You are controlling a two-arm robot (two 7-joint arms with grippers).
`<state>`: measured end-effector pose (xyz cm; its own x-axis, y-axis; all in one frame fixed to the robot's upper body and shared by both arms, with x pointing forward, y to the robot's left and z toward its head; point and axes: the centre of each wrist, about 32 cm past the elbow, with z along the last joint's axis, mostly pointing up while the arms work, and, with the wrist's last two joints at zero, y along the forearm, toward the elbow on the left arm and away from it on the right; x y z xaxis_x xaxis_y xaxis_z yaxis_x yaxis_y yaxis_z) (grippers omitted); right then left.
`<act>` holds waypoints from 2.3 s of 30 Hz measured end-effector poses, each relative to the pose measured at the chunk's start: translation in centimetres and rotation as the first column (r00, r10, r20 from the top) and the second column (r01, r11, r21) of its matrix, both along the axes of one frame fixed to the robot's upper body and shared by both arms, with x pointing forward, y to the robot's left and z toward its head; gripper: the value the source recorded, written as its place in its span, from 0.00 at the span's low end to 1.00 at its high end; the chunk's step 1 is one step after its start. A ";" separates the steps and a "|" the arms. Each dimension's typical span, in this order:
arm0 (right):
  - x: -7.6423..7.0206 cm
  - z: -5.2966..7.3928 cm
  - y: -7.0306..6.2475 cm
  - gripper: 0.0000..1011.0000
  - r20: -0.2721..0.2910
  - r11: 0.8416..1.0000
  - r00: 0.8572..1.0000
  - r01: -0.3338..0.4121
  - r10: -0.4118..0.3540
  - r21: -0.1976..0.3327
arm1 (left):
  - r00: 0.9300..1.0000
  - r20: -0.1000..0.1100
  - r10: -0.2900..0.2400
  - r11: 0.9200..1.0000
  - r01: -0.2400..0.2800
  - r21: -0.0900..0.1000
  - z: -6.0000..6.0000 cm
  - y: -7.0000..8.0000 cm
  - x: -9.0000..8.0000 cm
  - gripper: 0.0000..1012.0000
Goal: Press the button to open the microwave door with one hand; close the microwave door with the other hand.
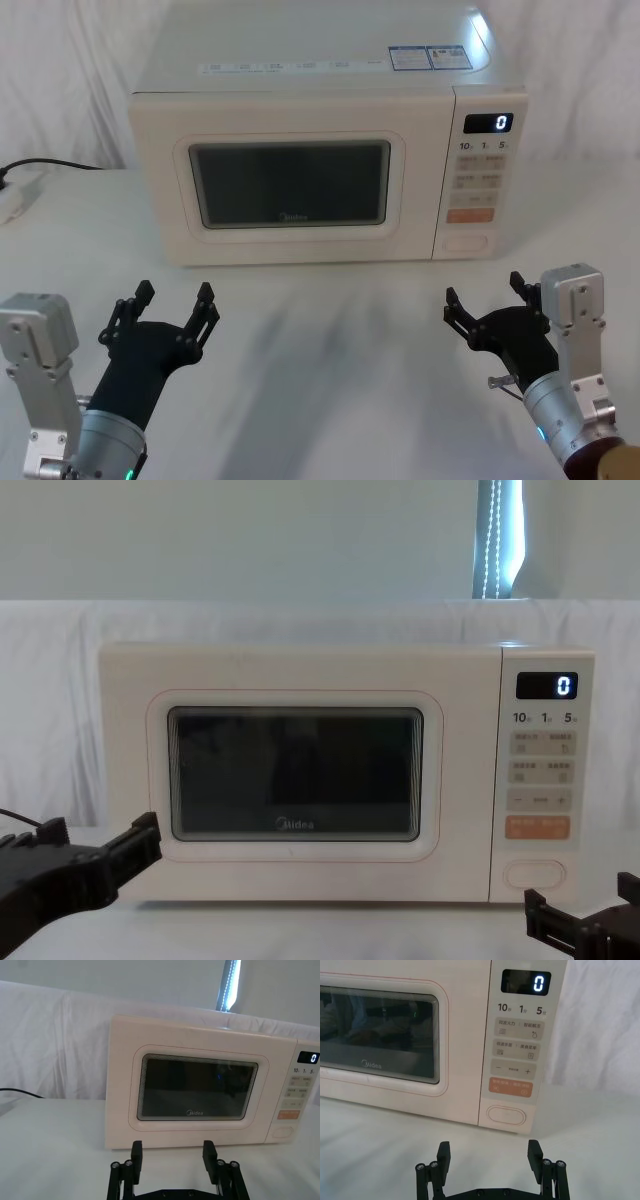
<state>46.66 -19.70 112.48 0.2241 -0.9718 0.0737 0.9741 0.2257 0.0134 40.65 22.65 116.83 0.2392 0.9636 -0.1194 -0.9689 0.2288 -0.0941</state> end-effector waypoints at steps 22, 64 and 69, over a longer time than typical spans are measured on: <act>0.0 0.0 0.0 0.99 0.000 1.000 1.000 0.000 0.000 0.000 | 1.000 0.000 0.000 1.000 0.000 0.000 0.0 0.0 0.0 0.99; 0.0 0.0 0.0 0.99 0.000 1.000 1.000 0.000 0.000 0.000 | 1.000 0.000 0.000 1.000 0.000 0.000 0.0 0.0 0.0 0.99; 0.0 0.0 0.0 0.99 0.000 1.000 1.000 0.000 0.000 0.000 | 1.000 0.000 0.000 1.000 0.000 0.000 0.0 0.0 0.0 0.99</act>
